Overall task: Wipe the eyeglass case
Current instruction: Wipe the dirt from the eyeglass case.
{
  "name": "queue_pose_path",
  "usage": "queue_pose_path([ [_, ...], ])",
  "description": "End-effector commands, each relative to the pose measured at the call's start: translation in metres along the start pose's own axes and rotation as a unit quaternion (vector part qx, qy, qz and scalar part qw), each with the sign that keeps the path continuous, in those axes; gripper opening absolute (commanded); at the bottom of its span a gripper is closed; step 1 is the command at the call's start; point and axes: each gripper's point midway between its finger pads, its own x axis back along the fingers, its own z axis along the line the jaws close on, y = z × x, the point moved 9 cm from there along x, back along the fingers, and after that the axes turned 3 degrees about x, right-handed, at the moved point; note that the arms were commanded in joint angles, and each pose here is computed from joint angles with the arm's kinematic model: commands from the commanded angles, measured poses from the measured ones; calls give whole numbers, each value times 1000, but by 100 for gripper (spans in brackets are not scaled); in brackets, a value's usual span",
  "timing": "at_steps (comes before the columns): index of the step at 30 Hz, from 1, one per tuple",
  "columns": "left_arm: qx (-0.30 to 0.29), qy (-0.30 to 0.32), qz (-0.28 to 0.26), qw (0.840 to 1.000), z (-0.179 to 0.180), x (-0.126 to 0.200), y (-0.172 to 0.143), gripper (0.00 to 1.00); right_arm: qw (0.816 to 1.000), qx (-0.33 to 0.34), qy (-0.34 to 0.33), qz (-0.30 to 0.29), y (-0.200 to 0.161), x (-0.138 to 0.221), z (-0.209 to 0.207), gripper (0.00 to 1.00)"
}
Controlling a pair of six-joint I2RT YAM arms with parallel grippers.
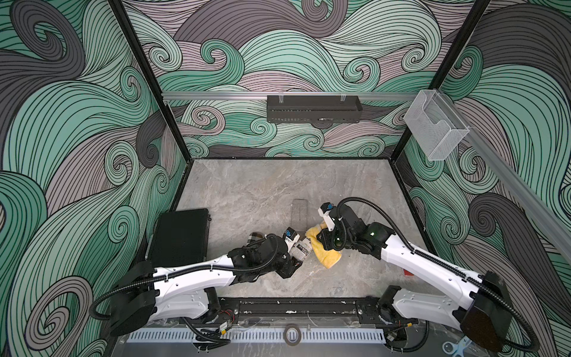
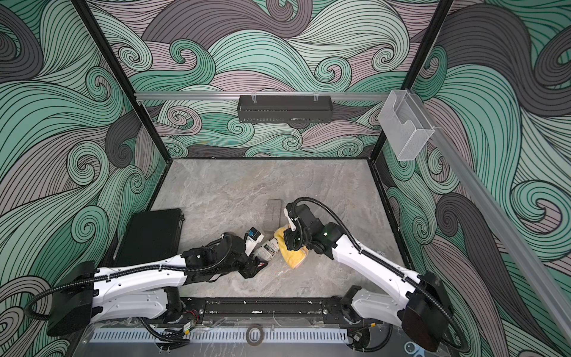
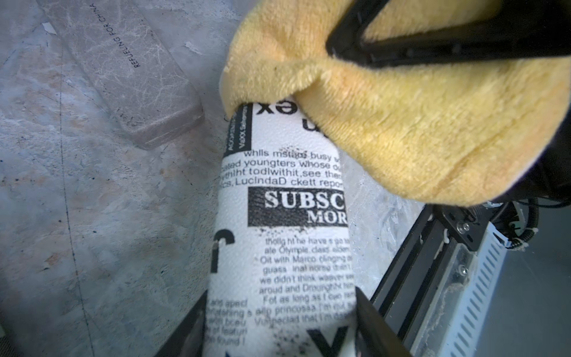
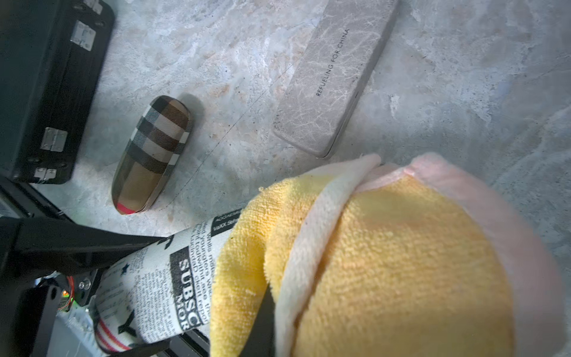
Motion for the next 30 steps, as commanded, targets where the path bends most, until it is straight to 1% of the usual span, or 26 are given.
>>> queue_pose_path([
  [1, 5, -34, -31, 999, -13, 5, 17, 50, 996, 37, 77, -16, 5, 2, 26, 0],
  [4, 8, -40, -30, 999, -15, 7, 18, 50, 989, 63, 135, -3, 7, -3, 48, 0],
  [6, 15, -52, -34, 998, -15, 10, 19, 49, 987, 69, 145, 1, 6, -5, 52, 0],
  [7, 19, -60, -35, 997, -15, 11, 20, 50, 989, 67, 134, -1, 5, -5, 50, 0],
  [11, 57, -95, -21, 994, -8, 12, 22, 49, 997, 53, 39, -25, 0, 8, 27, 0],
  [16, 113, -163, 0, 980, 0, 3, 28, 49, 997, 31, -31, -59, -7, 25, 3, 0],
  [18, 133, -191, 4, 973, 1, -1, 31, 49, 997, 30, -28, -67, -9, 28, 2, 0],
  [23, 174, -246, 9, 953, 6, -4, 39, 50, 992, 64, 52, -93, -9, 30, 25, 0],
  [26, 185, -266, 15, 946, 8, -5, 41, 50, 988, 81, 89, -96, -9, 28, 39, 0],
  [28, 191, -282, 15, 940, 10, -6, 42, 50, 986, 87, 102, -99, -8, 25, 44, 0],
  [30, 192, -290, 20, 937, 11, -6, 42, 50, 988, 85, 88, -94, -10, 21, 41, 0],
])
